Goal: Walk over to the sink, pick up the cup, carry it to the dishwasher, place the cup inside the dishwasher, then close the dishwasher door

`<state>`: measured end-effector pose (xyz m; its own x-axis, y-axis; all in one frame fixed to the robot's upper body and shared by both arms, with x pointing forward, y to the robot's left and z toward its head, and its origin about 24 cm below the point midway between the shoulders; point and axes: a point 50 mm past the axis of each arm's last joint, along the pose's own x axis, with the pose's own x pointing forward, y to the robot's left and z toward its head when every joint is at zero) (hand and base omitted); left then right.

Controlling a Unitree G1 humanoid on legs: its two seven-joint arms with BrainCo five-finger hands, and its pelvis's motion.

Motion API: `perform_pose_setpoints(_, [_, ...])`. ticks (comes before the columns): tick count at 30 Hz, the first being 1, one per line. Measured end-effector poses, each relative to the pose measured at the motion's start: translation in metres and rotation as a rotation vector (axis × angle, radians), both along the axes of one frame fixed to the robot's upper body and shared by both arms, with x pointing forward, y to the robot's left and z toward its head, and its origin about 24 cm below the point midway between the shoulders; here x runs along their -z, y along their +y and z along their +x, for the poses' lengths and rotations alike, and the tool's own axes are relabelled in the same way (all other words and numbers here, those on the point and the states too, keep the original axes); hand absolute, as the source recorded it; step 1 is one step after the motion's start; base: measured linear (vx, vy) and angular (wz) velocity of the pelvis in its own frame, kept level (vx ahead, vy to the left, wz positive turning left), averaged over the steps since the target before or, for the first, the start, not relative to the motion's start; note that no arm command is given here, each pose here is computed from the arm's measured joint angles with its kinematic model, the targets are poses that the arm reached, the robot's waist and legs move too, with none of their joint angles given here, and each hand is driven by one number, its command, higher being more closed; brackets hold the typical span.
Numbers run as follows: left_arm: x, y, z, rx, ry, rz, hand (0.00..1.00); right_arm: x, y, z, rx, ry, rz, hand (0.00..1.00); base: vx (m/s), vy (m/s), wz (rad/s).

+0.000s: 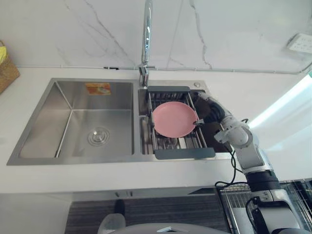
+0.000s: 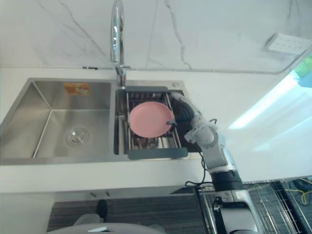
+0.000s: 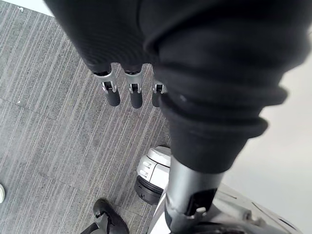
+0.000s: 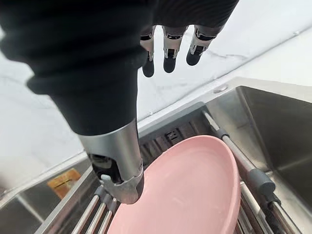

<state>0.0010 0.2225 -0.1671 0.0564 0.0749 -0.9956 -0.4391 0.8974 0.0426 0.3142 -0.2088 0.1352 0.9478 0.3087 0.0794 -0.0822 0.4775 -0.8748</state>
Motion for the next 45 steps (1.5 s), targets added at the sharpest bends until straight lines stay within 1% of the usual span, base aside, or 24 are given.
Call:
perform_pose_setpoints(3, [0.000, 0.001, 0.001, 0.002, -0.001, 0.002, 0.00, 0.004, 0.006, 0.002, -0.054, 0.014, -0.068, 0.00, -0.02, -0.006, 0.11])
perform_pose_setpoints(5, [-0.001, 0.003, 0.001, 0.004, -0.005, 0.004, 0.00, 0.004, 0.012, 0.002, -0.122, 0.039, -0.166, 0.00, -0.01, -0.001, 0.09])
perform_pose_setpoints(7, [-0.001, 0.004, 0.004, 0.012, -0.013, 0.008, 0.00, 0.005, 0.017, 0.001, -0.169, 0.045, -0.209, 0.00, 0.00, 0.000, 0.00])
perform_pose_setpoints(13, [-0.002, 0.005, 0.007, 0.027, -0.019, 0.013, 0.00, 0.009, 0.023, 0.000, -0.213, 0.061, -0.303, 0.00, 0.03, -0.004, 0.01])
perform_pose_setpoints(15, [-0.002, 0.005, 0.007, 0.030, -0.018, 0.012, 0.00, 0.009, 0.027, 0.004, -0.237, 0.074, -0.361, 0.00, 0.00, 0.000, 0.00])
perform_pose_setpoints(18, [-0.002, 0.006, 0.008, 0.032, -0.019, 0.013, 0.00, 0.008, 0.034, 0.005, -0.271, 0.074, -0.387, 0.00, 0.00, 0.000, 0.00])
perform_pose_setpoints(22, [-0.002, 0.007, 0.009, 0.038, -0.022, 0.013, 0.00, 0.009, 0.035, 0.007, -0.274, 0.081, -0.425, 0.00, 0.00, 0.000, 0.00])
perform_pose_setpoints(25, [-0.002, 0.007, 0.009, 0.040, -0.022, 0.013, 0.00, 0.020, 0.036, 0.007, -0.296, 0.149, -0.467, 0.00, 0.00, 0.000, 0.00])
perform_pose_setpoints(32, [-0.003, 0.008, 0.009, 0.048, -0.028, 0.000, 0.00, 0.028, 0.036, 0.005, -0.316, 0.219, -0.507, 0.00, 0.00, 0.000, 0.00])
perform_pose_setpoints(39, [-0.003, 0.009, 0.009, 0.053, -0.028, -0.001, 0.00, 0.035, 0.028, 0.006, -0.274, 0.282, -0.498, 0.00, 0.00, 0.000, 0.00])
perform_pose_setpoints(45, [-0.003, 0.009, 0.009, 0.056, -0.030, -0.005, 0.00, 0.039, 0.025, 0.005, -0.252, 0.263, -0.537, 0.00, 0.00, 0.000, -0.09])
